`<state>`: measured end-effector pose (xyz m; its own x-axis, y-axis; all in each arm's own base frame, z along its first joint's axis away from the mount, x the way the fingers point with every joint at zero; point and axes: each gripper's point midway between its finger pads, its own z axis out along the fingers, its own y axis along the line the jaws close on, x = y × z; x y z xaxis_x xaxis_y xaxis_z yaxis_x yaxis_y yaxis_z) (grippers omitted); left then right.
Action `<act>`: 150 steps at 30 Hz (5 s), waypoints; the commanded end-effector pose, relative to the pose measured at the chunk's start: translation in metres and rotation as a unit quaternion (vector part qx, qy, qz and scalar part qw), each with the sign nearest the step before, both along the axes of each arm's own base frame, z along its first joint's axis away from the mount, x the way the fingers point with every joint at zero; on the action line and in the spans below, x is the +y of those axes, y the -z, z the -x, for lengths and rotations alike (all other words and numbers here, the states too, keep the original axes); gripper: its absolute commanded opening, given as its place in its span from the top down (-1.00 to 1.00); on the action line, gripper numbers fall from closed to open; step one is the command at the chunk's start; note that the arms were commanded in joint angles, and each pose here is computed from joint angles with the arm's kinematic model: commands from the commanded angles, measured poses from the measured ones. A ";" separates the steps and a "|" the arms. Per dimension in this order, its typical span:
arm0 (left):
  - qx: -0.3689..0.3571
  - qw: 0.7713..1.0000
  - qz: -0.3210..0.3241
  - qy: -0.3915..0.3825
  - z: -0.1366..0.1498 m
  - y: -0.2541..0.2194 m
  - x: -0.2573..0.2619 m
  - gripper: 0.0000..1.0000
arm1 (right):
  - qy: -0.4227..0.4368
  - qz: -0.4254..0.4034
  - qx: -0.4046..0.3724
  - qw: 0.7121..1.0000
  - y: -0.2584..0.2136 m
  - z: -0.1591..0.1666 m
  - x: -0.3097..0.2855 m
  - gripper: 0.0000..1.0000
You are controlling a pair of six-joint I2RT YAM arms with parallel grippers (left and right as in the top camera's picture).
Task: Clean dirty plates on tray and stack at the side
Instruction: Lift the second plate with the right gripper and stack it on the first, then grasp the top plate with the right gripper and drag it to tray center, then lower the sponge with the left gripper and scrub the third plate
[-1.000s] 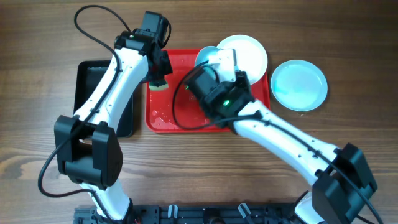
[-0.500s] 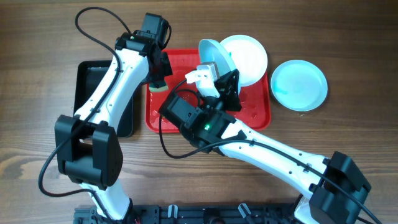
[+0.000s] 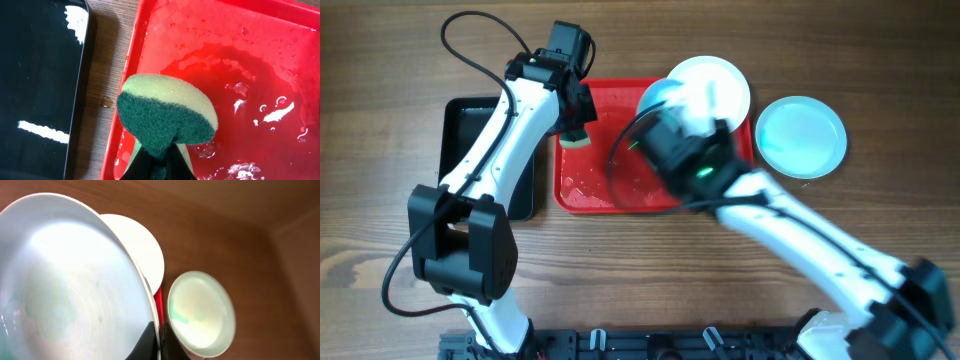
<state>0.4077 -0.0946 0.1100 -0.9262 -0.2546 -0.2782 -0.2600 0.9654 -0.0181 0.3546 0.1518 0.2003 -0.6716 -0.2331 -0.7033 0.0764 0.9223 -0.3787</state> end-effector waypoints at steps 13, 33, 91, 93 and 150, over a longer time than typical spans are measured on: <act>-0.003 1.000 0.008 -0.010 -0.005 0.006 0.000 0.92 | 0.323 -0.287 0.093 0.897 0.070 0.011 -0.266 0.91; -0.008 1.000 0.017 -0.008 -0.008 0.006 -0.004 0.92 | 0.176 -0.367 0.177 0.896 0.122 -0.024 -0.227 0.31; -0.012 1.000 0.018 -0.008 -0.010 0.005 -0.004 0.92 | -0.347 -0.190 0.294 0.870 0.163 -0.057 0.040 -0.05; -0.012 1.000 0.018 -0.008 -0.010 0.005 -0.004 0.92 | -0.353 -0.187 0.311 0.862 0.177 -0.051 0.044 -0.01; 0.040 0.983 0.068 0.166 -0.003 0.126 -0.066 0.92 | 0.018 -0.415 0.339 0.844 0.218 -0.046 0.073 0.91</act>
